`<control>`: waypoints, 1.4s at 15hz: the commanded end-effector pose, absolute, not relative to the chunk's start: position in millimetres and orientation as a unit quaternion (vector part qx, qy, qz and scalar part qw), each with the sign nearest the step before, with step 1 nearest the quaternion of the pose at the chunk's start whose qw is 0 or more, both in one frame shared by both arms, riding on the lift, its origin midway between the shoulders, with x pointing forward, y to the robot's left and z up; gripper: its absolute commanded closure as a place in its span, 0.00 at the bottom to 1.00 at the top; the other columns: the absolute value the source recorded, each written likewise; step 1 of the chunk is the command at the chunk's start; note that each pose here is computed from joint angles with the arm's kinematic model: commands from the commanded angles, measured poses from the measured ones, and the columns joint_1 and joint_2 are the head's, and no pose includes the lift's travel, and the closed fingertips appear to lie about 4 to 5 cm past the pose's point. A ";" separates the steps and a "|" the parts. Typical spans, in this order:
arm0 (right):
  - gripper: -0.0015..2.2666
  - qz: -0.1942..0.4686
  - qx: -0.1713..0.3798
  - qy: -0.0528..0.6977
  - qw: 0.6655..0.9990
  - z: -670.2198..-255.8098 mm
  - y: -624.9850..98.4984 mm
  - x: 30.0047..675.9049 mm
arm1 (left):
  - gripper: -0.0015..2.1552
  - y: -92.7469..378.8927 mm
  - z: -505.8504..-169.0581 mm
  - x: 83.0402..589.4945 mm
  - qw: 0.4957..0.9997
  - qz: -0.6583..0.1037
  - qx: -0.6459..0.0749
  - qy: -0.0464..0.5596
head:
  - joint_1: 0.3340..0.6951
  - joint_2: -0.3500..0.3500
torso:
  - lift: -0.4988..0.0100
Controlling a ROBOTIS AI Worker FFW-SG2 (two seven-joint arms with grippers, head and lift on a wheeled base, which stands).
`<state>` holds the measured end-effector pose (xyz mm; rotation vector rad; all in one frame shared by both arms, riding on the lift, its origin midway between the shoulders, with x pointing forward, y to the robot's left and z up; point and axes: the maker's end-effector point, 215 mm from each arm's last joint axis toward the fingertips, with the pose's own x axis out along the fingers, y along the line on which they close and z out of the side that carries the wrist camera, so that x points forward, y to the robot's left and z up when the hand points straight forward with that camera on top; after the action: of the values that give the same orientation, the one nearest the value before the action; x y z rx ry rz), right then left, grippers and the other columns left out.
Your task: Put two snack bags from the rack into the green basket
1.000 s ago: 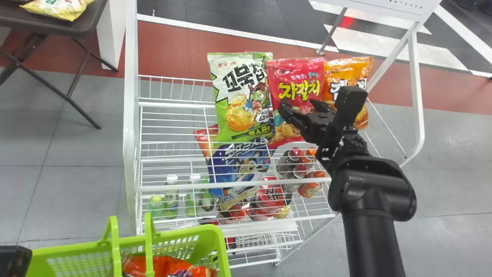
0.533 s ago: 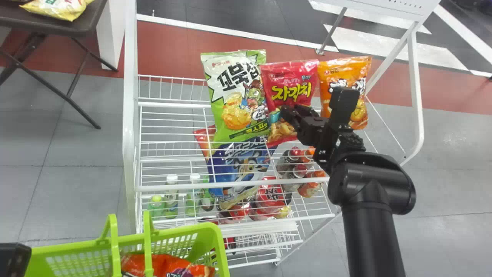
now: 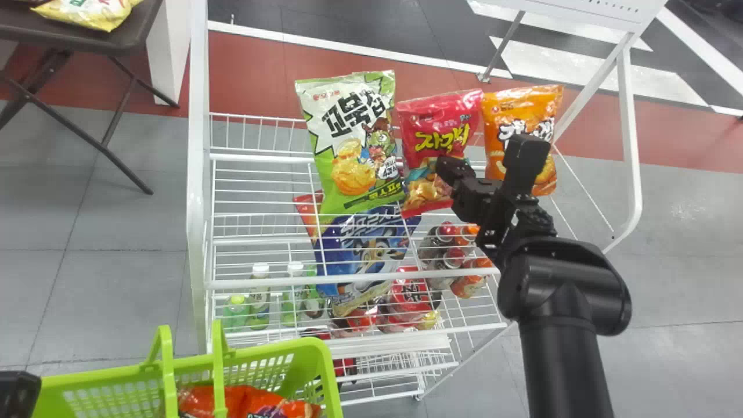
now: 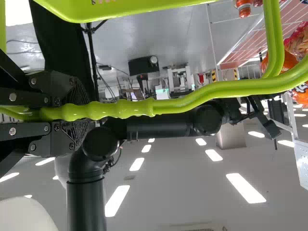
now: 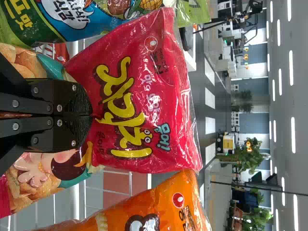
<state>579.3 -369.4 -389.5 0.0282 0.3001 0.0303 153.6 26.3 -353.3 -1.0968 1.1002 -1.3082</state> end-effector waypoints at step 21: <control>0.99 0.282 0.223 0.420 0.833 -353.4 -112.6 245.6 | 0.56 13.0 -340.7 148.7 0.531 -0.559 -0.450 0.450 | 1.00 0.00 | 0.97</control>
<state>249.0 -126.2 -361.9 0.4613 0.9002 0.5534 148.9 13.6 -341.1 -1.0735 1.0743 -1.3318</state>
